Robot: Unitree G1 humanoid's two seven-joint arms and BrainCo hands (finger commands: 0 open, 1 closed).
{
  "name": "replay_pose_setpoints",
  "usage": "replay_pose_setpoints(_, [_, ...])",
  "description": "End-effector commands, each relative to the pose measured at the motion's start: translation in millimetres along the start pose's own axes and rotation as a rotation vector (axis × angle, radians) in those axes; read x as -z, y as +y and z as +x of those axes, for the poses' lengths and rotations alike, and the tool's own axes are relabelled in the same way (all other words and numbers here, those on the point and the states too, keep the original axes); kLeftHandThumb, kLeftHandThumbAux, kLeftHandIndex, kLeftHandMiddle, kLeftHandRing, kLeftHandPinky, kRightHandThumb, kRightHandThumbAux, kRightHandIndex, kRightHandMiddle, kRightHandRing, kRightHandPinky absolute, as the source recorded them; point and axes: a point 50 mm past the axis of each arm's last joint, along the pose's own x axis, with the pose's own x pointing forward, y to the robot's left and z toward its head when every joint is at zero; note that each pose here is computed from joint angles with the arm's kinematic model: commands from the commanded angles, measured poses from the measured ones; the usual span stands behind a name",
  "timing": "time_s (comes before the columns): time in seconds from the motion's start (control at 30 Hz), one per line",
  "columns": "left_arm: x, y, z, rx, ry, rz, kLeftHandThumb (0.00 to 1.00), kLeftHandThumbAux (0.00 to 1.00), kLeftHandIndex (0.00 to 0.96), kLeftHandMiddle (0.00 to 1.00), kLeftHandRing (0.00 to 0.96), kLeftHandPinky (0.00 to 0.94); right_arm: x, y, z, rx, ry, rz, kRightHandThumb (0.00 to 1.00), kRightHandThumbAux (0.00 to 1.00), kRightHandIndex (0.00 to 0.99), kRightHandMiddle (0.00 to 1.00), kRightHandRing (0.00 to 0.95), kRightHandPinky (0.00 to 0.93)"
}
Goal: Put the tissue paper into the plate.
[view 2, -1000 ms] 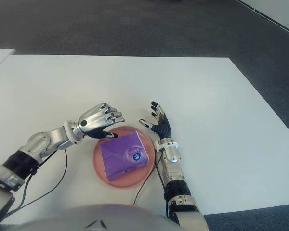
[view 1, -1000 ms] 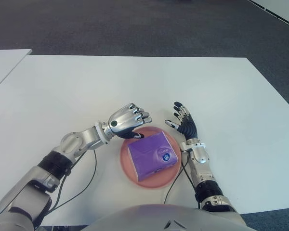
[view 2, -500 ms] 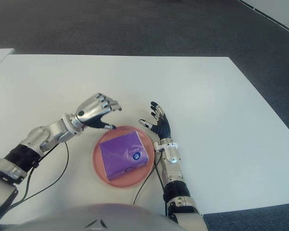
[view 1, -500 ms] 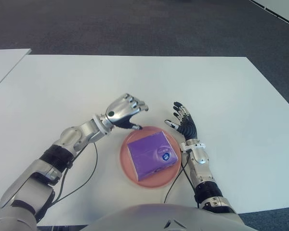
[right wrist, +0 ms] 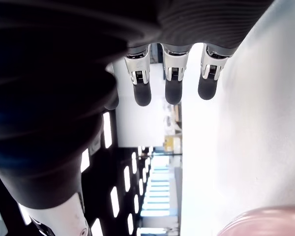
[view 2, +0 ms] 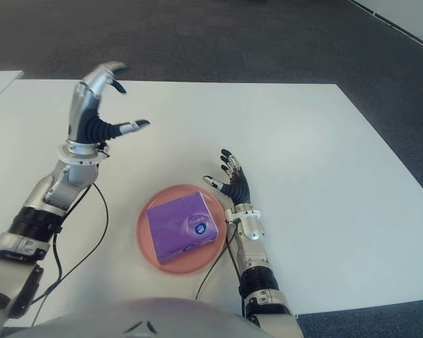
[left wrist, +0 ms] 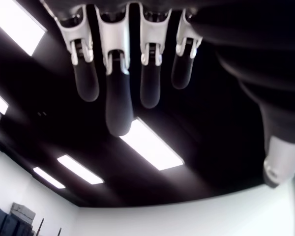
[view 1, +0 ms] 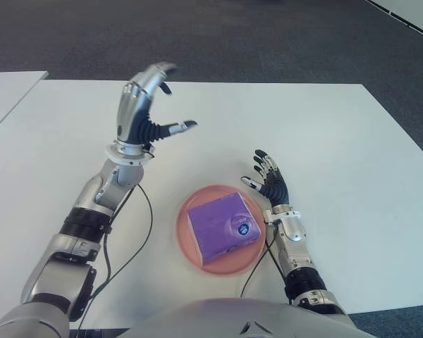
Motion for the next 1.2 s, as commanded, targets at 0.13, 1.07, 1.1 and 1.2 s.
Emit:
replay_pose_setpoints(0.13, [18.2,24.5,0.5,-0.176,0.305,-0.085,0.067,0.526,0.014,0.013,0.007,0.005,44.9,-0.9,-37.4,0.03,0.25,0.056,0.007,0.836,0.106,0.097,0.066,0.077])
replay_pose_setpoints(1.07, [23.8,-14.0,-118.2,0.026,0.911,-0.307,0.0,0.477,0.0,0.0,0.0,0.0,42.5,-3.8,-40.8,0.026,0.213,0.068,0.0,0.855,0.114,0.105,0.074,0.078])
replay_pose_setpoints(1.1, [21.0,-21.9,-132.7,0.064,0.961,-0.32,0.0,0.482,0.0,0.0,0.0,0.0,42.1,-3.6,-40.8,0.027,0.213,0.067,0.0,0.853,0.115,0.105,0.075,0.079])
replay_pose_setpoints(1.2, [16.9,-31.1,-154.9,0.143,1.047,-0.347,0.0,0.497,0.0,0.0,0.0,0.0,41.9,-3.5,-40.6,0.031,0.216,0.067,0.0,0.85,0.118,0.107,0.076,0.082])
